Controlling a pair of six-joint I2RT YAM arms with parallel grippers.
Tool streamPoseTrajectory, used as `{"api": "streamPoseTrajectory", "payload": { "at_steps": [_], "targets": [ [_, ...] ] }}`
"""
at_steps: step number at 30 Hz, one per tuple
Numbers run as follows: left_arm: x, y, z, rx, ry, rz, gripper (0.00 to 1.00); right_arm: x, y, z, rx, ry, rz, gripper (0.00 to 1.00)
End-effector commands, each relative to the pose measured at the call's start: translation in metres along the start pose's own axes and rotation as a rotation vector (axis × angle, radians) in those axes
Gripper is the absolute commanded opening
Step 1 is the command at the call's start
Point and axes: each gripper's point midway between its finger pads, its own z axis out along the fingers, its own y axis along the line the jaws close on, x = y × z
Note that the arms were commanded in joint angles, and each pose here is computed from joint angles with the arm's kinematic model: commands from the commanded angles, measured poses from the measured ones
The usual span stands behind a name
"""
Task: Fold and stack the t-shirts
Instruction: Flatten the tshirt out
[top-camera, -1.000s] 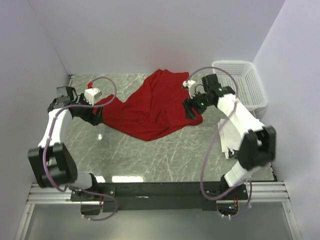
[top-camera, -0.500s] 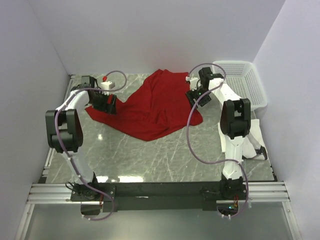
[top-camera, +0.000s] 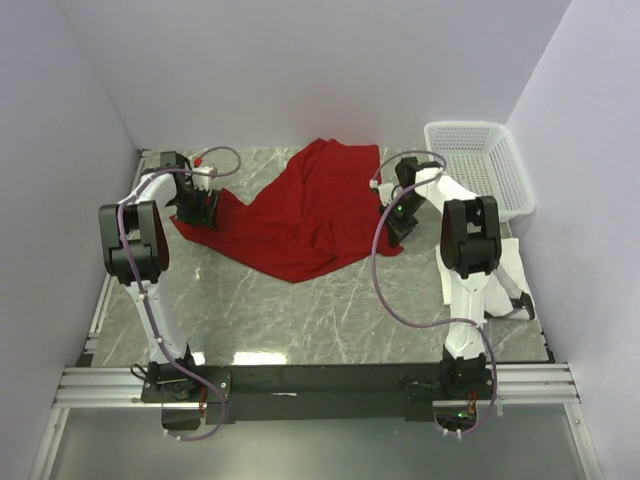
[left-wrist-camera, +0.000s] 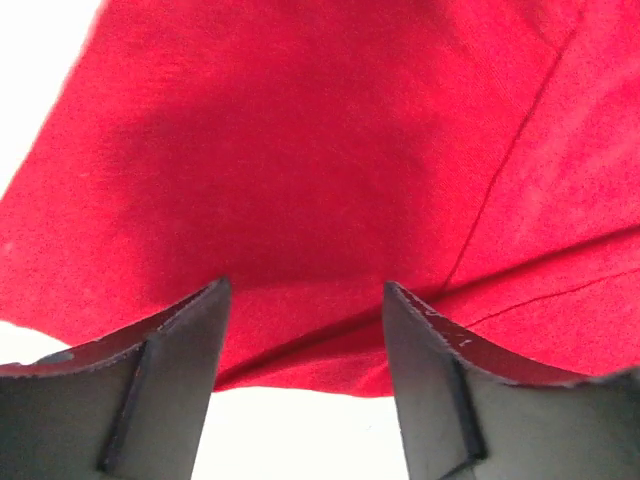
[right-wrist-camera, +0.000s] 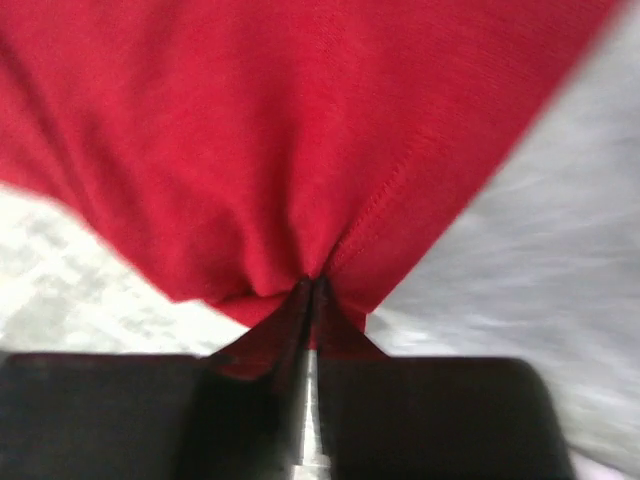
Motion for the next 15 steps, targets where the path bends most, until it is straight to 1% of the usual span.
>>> {"api": "streamPoseTrajectory", "payload": {
  "at_steps": [1, 2, 3, 4, 5, 7, 8, 9, 10, 11, 12, 13, 14, 15],
  "targets": [
    [0.004, 0.025, 0.006, -0.039, 0.039, -0.05, 0.68, 0.023, 0.042, -0.005, -0.143, 0.02, -0.026, 0.0],
    [-0.005, 0.031, 0.005, -0.045, 0.024, -0.046, 0.64, 0.026, 0.056, -0.004, -0.171, 0.022, -0.051, 0.0],
    [-0.001, 0.036, 0.015, -0.038, 0.046, -0.054, 0.62, 0.024, 0.077, -0.014, -0.23, -0.019, -0.088, 0.0],
    [0.0, 0.045, 0.015, -0.043, 0.057, -0.069, 0.59, 0.039, 0.094, -0.009, -0.269, 0.011, -0.098, 0.0],
    [-0.016, 0.056, 0.01, -0.063, 0.022, -0.054, 0.54, 0.041, 0.12, -0.006, -0.3, 0.02, -0.156, 0.0],
    [-0.024, 0.075, 0.011, -0.079, 0.008, -0.059, 0.5, 0.051, 0.163, -0.009, -0.372, 0.019, -0.246, 0.0],
    [-0.049, 0.086, -0.001, -0.103, -0.056, -0.03, 0.47, 0.054, 0.183, -0.009, -0.399, 0.021, -0.287, 0.0],
    [-0.056, 0.097, -0.004, -0.113, -0.077, -0.035, 0.46, 0.058, 0.222, -0.01, -0.433, 0.029, -0.383, 0.0],
    [-0.068, 0.102, -0.011, -0.116, -0.113, -0.035, 0.46, 0.062, 0.248, -0.01, -0.495, 0.022, -0.428, 0.0],
    [-0.092, 0.099, -0.028, -0.09, -0.18, -0.014, 0.46, 0.065, 0.271, -0.012, -0.526, 0.021, -0.484, 0.0],
    [-0.101, 0.1, -0.038, -0.07, -0.218, -0.014, 0.46, 0.07, 0.299, -0.018, -0.562, 0.016, -0.555, 0.0],
    [-0.111, 0.096, -0.049, -0.052, -0.254, -0.008, 0.48, 0.064, 0.315, -0.026, -0.593, -0.022, -0.592, 0.0],
    [-0.119, 0.079, -0.059, 0.032, -0.297, 0.013, 0.54, 0.06, 0.322, -0.034, -0.607, -0.04, -0.597, 0.0],
    [-0.127, 0.066, -0.082, 0.059, -0.346, 0.044, 0.6, 0.05, 0.32, -0.043, -0.603, -0.073, -0.584, 0.06]
  ]
}}
